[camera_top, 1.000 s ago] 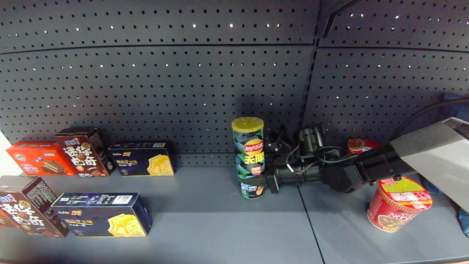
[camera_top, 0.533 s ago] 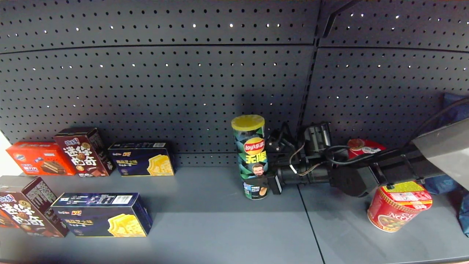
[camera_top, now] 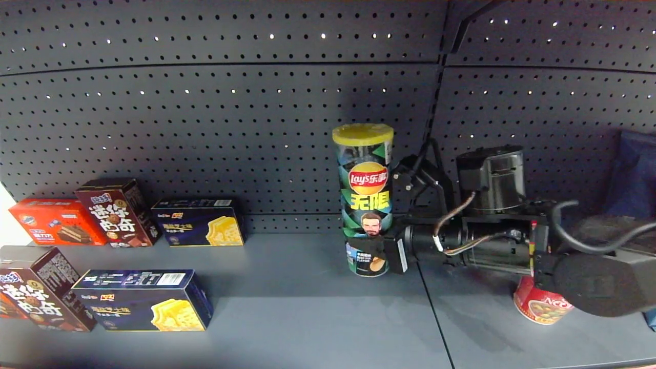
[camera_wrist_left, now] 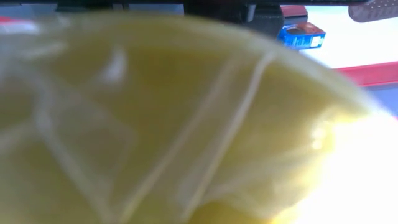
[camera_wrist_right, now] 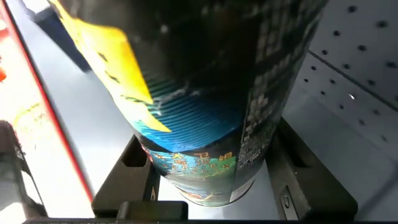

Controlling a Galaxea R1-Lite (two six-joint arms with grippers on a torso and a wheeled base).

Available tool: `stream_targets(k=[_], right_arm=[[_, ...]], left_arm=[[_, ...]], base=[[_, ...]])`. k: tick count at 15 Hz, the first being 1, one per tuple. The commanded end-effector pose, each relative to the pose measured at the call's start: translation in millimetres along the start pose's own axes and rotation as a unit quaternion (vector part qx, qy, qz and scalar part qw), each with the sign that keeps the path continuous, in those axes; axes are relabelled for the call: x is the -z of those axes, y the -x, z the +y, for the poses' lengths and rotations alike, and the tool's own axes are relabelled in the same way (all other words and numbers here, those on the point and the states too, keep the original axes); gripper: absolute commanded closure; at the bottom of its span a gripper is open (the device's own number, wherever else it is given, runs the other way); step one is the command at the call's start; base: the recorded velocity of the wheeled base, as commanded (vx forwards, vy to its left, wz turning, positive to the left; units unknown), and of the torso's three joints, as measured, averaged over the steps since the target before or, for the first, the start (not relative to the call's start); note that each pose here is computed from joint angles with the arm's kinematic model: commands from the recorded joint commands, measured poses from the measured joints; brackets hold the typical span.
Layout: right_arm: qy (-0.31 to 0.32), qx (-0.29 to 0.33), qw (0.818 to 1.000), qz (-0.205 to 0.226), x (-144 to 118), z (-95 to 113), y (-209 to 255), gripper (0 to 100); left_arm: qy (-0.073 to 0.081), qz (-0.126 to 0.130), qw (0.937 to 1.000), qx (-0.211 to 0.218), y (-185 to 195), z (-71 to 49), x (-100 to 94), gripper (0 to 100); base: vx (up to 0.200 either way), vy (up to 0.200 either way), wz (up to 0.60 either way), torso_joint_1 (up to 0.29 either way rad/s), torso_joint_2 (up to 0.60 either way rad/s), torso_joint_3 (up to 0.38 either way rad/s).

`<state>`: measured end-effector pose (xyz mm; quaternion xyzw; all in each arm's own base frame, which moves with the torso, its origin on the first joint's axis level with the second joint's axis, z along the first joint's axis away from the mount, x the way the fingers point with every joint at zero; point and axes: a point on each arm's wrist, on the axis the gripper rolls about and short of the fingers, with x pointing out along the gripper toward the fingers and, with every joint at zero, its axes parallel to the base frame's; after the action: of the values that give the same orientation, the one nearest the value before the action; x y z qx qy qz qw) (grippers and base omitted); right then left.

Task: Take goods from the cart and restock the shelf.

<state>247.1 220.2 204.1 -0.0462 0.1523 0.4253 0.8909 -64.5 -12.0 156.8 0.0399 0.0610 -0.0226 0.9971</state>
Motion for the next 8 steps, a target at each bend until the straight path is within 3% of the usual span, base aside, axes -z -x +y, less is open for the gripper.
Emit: stream_targets(k=[1,5,8], right_arm=[[-0.013,0.026,0.999,-0.023,-5.9,20.2,33.6,100],[-0.028,0.026,0.998,-0.046,11.6,34.2,64.8,100],[-0.028,0.028,0.997,-0.072,50.0,31.9,74.6,100]], left_arm=[[0.000,-0.001,1.0000,-0.001,0.4,-0.2,0.1,100],[-0.001,-0.008,0.9997,-0.025,2.7,-0.6,-3.7,100],[0.000,-0.015,0.9990,-0.043,4.8,-2.9,-8.0,100]], base=[[0.000,0.000,0.00,0.000,0.00,0.000],[0.000,0.000,0.00,0.000,0.00,0.000],[0.000,0.000,0.00,0.000,0.00,0.000]])
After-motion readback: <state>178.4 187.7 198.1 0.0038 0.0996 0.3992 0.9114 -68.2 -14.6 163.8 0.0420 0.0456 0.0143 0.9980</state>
